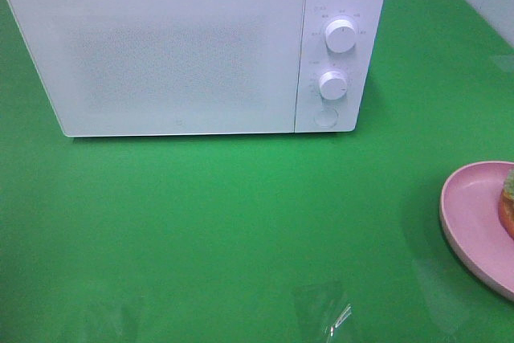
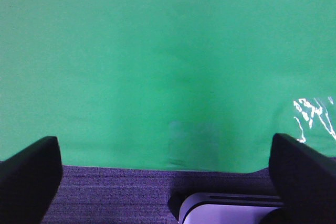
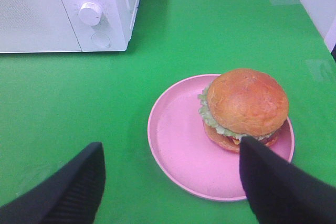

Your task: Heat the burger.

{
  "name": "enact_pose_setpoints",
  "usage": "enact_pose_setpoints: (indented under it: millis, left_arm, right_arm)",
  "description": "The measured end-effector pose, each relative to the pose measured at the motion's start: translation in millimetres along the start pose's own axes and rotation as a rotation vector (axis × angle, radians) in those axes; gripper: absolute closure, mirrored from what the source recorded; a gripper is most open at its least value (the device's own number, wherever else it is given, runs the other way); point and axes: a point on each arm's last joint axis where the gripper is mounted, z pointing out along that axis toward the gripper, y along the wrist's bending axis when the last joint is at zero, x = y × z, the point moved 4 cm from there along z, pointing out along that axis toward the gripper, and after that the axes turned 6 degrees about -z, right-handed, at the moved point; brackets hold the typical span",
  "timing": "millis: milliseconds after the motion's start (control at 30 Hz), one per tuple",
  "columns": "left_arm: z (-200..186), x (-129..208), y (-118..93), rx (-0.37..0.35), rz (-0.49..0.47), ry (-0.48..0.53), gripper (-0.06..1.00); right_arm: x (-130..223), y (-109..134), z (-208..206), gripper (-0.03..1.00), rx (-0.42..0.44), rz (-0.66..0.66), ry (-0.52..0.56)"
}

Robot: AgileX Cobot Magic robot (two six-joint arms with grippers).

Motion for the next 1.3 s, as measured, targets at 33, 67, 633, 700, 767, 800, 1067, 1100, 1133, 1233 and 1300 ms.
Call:
enact_pose_setpoints:
  millis: [33, 67, 633, 700, 767, 800, 1067, 1100, 1133, 1233, 1300]
  left_arm:
    - [-3.0, 5.8, 0.5, -0.001, 0.003, -0.033, -0.05]
    - [-3.0, 5.8, 0.5, -0.001, 0.003, -0.033, -0.05]
    - [-39.7, 23.2, -0.3, 0.013, 0.021, -0.332, -0.05]
    - [-46.7, 28.0, -0.5, 0.016, 0.024, -0.392, -0.05]
    - [-53.2, 33.2, -0.5, 0.019, 0.028, -0.451, -0.05]
    - [-60.4, 39.5, -0.6, 0.023, 0.031, -0.519, -0.05]
    - [-65.4, 44.5, 0.2, 0.019, 0.036, -0.569, -0.05]
    - [-65.4, 44.5, 0.4, 0.017, 0.036, -0.569, -0.05]
    - [-65.4, 44.5, 0.4, 0.017, 0.036, -0.569, -0.05]
    - [-65.4, 44.5, 0.6, 0.015, 0.037, -0.569, -0.05]
    - [-65.4, 44.5, 0.6, 0.015, 0.037, -0.569, -0.05]
  right_arm:
    - [0.0, 0.0, 0.0, 0.26, 0.0, 0.0, 0.0]
    - [0.0, 0.0, 0.0, 0.26, 0.0, 0.0, 0.0]
    - [0.0, 0.0, 0.0, 0.26, 0.0, 0.0, 0.0]
    - [0.0, 0.0, 0.0, 0.26, 0.0, 0.0, 0.0]
    - [0.0, 0.0, 0.0, 0.26, 0.0, 0.0, 0.0]
    - [0.0, 0.0, 0.0, 0.26, 0.0, 0.0, 0.0]
    - [0.0, 0.0, 0.0, 0.26, 0.0, 0.0, 0.0]
    - [0.0, 0.0, 0.0, 0.26, 0.0, 0.0, 0.0]
    - [0.0, 0.0, 0.0, 0.26, 0.0, 0.0, 0.0]
    - [0.0, 0.0, 0.0, 0.26, 0.0, 0.0, 0.0]
    - [0.0, 0.0, 0.0, 0.26, 0.0, 0.0, 0.0]
